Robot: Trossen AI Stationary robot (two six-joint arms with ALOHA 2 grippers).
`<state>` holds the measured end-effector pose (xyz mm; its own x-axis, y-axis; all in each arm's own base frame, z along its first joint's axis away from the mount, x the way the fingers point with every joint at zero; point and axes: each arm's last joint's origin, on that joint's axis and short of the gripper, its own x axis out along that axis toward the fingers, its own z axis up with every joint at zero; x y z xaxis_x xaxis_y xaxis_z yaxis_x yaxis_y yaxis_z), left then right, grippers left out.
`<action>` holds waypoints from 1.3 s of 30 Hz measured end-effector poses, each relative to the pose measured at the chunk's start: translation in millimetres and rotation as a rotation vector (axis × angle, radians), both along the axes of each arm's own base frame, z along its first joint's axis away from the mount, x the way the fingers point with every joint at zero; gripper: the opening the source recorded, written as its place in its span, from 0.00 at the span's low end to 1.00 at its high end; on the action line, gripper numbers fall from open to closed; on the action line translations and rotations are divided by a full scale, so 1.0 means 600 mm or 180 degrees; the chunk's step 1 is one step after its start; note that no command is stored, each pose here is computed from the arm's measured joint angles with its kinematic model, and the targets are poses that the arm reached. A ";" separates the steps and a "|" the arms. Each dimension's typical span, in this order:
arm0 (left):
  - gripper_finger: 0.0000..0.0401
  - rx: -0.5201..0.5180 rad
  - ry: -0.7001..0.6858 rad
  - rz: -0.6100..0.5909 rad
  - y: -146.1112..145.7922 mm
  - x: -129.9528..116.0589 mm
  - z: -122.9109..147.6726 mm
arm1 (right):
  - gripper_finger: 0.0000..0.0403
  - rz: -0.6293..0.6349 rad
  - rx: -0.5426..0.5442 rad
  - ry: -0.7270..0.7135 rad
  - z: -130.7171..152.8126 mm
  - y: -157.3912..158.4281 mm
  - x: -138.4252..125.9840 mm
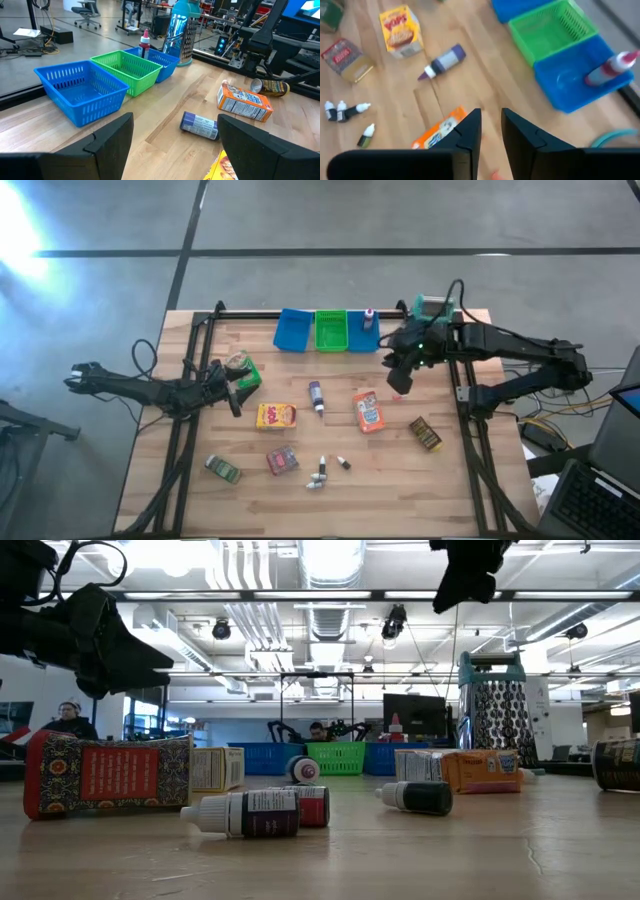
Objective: Pick & Place Kitchen Items
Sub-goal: Put the orange cereal box into the left blue bin
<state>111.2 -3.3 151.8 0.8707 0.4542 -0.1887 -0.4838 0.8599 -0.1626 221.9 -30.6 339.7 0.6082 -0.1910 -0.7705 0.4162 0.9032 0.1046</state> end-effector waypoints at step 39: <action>0.73 0.0000 -0.0001 0.0001 0.000 0.000 0.000 | 0.58 -0.0198 0.0375 -0.0049 -0.118 0.107 0.005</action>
<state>111.2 -3.3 151.8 0.8706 0.4544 -0.1885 -0.4840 0.8598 -0.1627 224.7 33.6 268.7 0.6099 -0.1374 -0.7805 0.4686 0.8568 0.2153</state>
